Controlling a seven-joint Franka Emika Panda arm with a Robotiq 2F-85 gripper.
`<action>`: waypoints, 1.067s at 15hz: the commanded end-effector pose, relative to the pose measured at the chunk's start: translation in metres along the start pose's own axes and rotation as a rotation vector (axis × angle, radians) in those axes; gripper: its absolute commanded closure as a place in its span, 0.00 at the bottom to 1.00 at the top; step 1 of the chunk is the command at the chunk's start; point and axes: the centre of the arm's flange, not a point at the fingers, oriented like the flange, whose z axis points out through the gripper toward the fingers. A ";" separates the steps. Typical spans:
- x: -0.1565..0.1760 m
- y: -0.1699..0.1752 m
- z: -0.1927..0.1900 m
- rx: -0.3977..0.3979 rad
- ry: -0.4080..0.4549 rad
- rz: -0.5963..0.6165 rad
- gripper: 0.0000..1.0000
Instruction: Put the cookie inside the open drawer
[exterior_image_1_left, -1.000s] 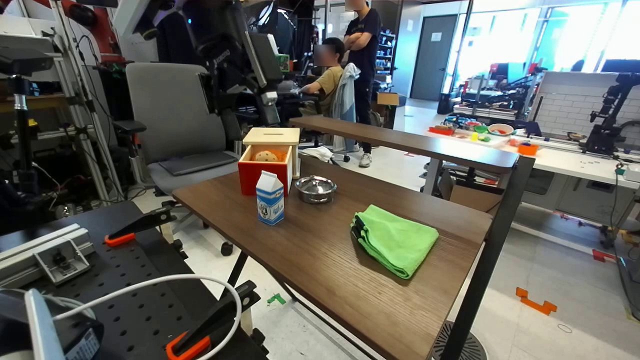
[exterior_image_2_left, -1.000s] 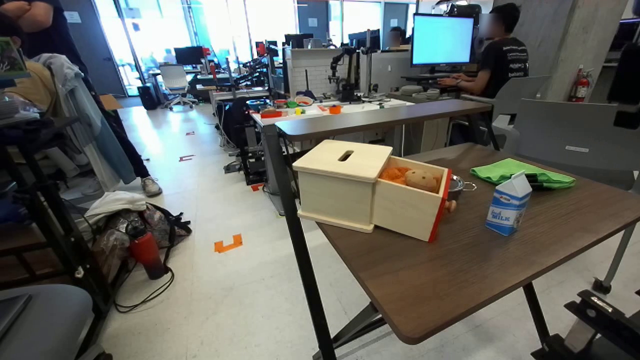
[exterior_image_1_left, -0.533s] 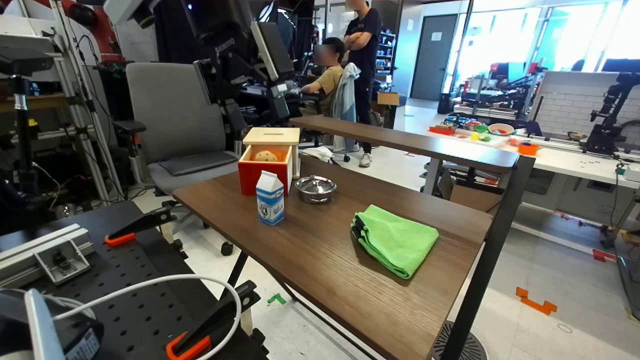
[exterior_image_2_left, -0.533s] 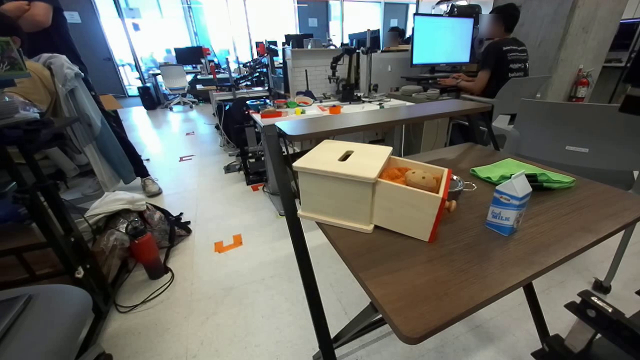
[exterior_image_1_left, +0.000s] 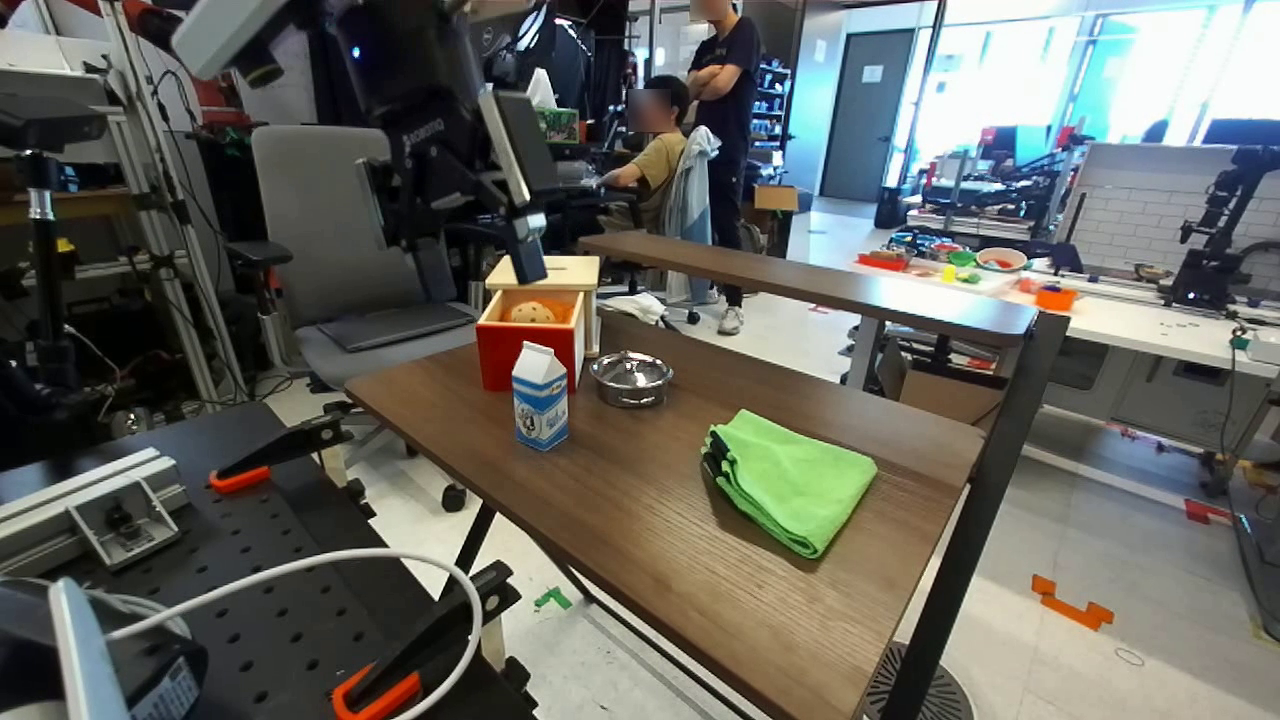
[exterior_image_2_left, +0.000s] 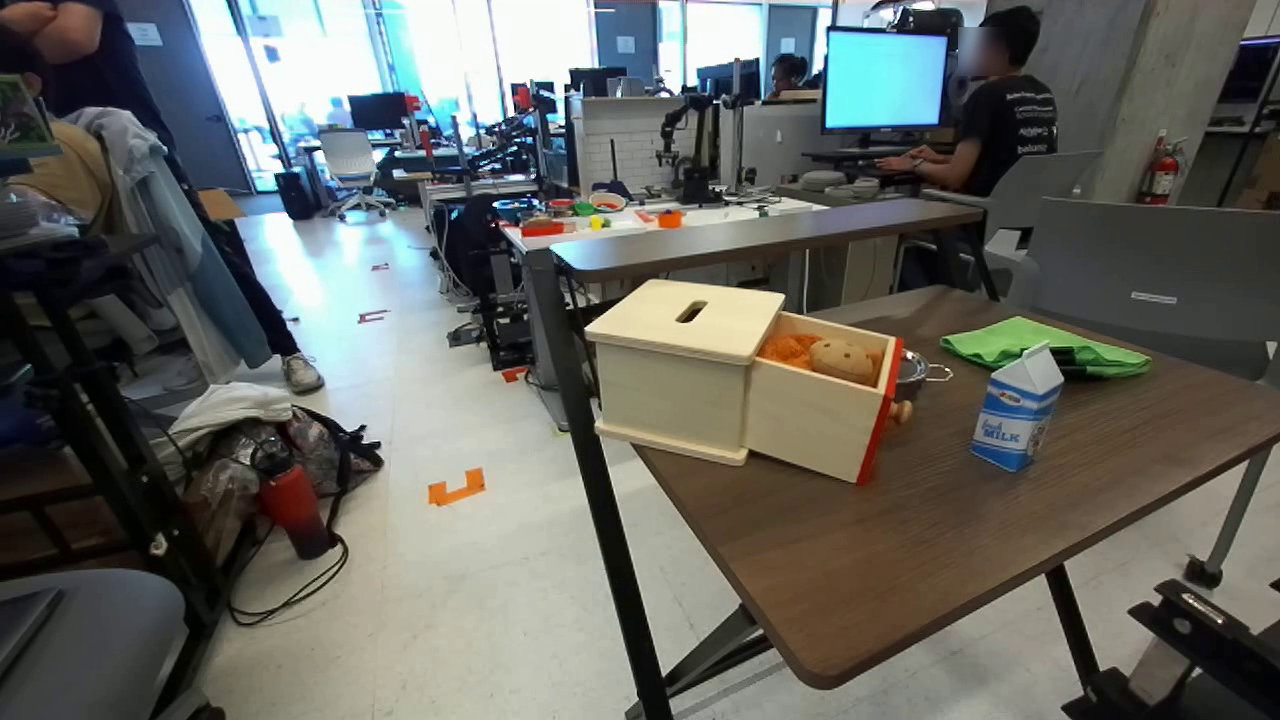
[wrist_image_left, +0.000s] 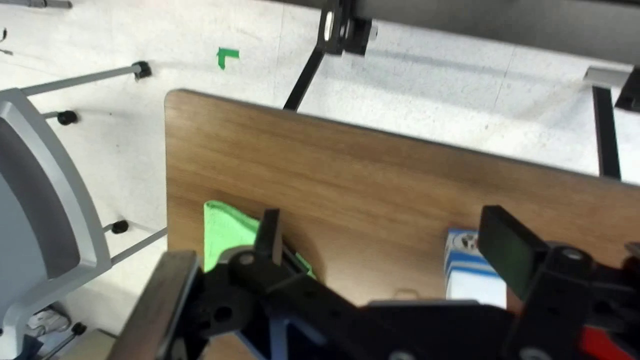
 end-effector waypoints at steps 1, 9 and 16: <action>-0.006 -0.023 0.038 0.077 -0.090 -0.149 0.00; 0.040 -0.076 0.066 0.326 -0.118 -0.514 0.00; 0.108 -0.105 0.045 0.408 -0.064 -0.719 0.00</action>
